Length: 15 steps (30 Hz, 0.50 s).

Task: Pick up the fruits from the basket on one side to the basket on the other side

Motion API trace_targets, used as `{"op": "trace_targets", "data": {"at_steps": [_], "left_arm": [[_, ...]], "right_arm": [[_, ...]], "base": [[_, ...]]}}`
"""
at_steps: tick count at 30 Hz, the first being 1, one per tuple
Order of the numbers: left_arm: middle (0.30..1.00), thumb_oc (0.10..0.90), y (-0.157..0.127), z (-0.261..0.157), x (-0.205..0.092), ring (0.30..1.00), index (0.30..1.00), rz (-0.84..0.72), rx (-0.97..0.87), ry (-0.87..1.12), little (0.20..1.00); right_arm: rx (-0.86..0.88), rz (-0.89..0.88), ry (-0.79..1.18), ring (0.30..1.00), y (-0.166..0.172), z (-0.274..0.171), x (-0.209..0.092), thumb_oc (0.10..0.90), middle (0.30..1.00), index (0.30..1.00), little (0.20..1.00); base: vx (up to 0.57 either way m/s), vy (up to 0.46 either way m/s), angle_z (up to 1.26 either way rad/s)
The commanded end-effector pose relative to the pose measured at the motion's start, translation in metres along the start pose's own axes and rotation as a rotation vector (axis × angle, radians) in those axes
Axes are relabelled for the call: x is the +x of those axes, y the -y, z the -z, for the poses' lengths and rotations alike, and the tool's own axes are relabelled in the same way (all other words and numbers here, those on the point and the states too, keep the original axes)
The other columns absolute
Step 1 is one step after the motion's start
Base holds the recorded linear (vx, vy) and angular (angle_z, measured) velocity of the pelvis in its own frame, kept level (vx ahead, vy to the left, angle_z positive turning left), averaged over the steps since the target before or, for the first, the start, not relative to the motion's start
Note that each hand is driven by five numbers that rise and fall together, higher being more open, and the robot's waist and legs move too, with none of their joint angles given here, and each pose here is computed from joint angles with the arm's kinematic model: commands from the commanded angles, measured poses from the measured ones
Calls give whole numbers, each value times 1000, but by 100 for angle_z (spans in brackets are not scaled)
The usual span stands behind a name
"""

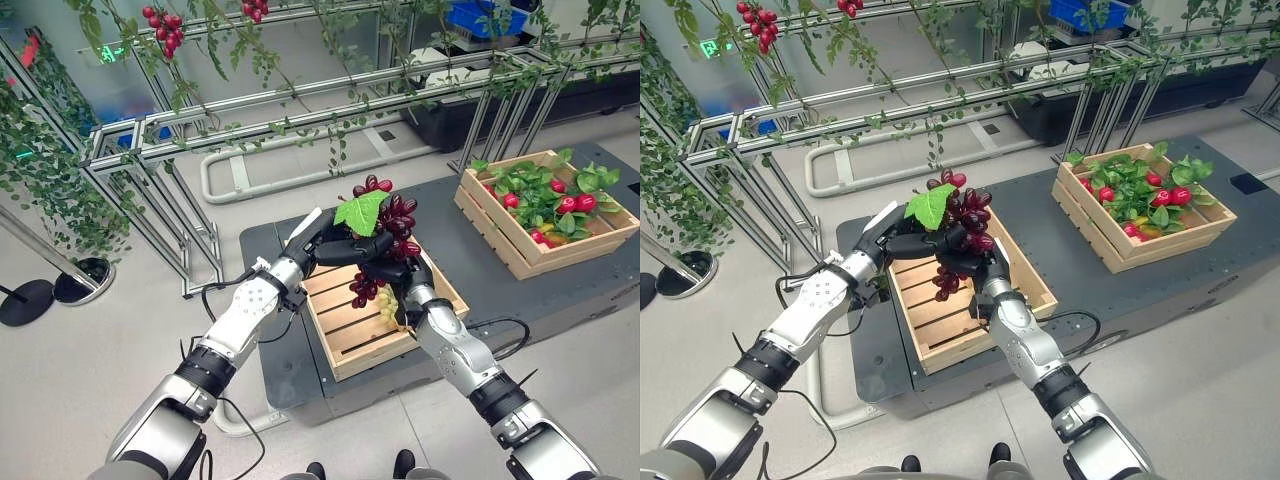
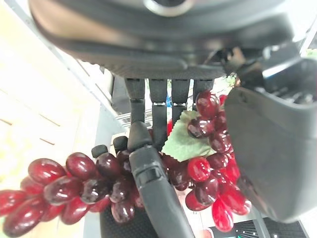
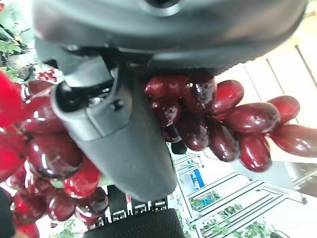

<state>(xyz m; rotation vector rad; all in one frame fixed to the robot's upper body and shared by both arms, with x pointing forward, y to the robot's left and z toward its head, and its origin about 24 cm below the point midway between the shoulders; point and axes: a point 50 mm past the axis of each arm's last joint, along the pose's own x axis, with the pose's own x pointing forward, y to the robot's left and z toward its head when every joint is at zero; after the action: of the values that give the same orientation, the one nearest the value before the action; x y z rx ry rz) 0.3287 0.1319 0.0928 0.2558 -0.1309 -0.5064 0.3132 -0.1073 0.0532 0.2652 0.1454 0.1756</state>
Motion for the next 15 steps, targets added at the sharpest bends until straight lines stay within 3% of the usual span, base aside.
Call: {"op": "trace_targets", "data": {"at_steps": [1,15], "left_arm": [[900,800,-104,21,-47,900,900,-417,187,-164,900],[900,800,-117,-19,-53,900,900,-648,398,90,900]], "right_arm": [[104,126,406,300,45,-72,-4,400,300,300,300],[113,194,380,300,65,-62,-10,400,300,300,300]], "base": [[0,0,0],[2,-3,-2]]}}
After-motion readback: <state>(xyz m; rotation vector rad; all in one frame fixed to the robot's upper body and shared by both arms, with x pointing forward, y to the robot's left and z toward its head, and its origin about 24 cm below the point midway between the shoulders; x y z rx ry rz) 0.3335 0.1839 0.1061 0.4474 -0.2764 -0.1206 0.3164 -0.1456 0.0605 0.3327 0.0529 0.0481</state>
